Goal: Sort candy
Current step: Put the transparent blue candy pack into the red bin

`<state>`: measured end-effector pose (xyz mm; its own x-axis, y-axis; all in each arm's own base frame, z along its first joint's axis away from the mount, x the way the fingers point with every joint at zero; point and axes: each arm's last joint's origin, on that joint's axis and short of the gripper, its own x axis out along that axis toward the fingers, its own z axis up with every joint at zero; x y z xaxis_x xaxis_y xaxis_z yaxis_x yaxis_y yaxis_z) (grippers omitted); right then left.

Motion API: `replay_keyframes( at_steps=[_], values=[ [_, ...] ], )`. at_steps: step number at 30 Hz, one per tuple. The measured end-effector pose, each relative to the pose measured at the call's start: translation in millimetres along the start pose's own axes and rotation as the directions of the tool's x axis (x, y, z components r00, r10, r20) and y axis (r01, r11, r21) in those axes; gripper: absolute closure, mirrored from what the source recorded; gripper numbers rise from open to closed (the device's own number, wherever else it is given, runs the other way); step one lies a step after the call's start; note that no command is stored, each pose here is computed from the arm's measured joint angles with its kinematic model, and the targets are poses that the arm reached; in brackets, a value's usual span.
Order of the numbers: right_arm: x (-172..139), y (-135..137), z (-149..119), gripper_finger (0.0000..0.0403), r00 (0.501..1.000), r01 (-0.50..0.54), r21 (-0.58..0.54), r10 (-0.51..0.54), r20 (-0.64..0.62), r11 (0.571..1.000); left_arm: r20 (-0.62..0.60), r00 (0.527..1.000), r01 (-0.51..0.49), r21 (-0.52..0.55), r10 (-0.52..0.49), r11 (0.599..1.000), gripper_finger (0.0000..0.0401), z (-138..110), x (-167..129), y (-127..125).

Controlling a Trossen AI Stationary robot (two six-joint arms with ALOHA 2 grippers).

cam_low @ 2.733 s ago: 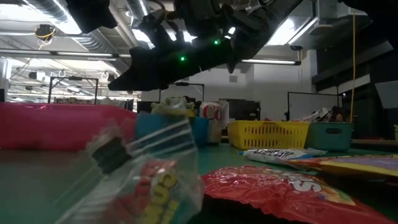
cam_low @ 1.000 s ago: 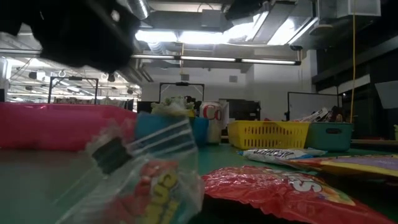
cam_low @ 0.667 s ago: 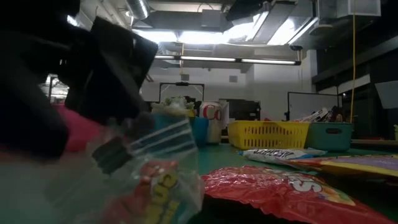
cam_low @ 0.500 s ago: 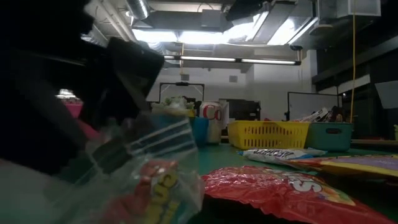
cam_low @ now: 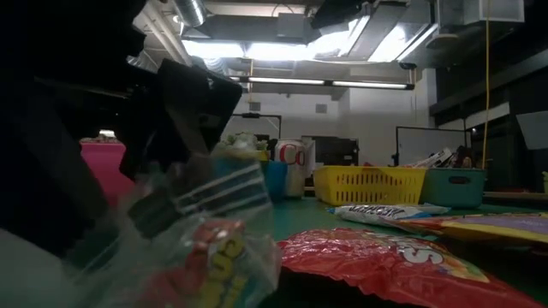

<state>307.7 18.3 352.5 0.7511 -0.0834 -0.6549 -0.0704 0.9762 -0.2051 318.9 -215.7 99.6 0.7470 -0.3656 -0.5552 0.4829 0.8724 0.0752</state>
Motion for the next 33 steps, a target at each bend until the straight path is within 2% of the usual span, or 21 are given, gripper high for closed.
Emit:
replay_keyframes(
  at_steps=[17,33],
  values=[
    [0,0,-4,0.0249,0.999,-0.005,-0.005,0.005,-0.036,1.0,-0.003,0.997,0.079,-0.03,-0.079,0.996,0.0241,-1,2,14],
    [0,1,-7,0.0249,0.997,-0.012,-0.01,0.012,-0.076,1.0,0.07,0.991,0.115,-0.009,-0.114,0.993,0.0241,10,2,8]
  ],
)
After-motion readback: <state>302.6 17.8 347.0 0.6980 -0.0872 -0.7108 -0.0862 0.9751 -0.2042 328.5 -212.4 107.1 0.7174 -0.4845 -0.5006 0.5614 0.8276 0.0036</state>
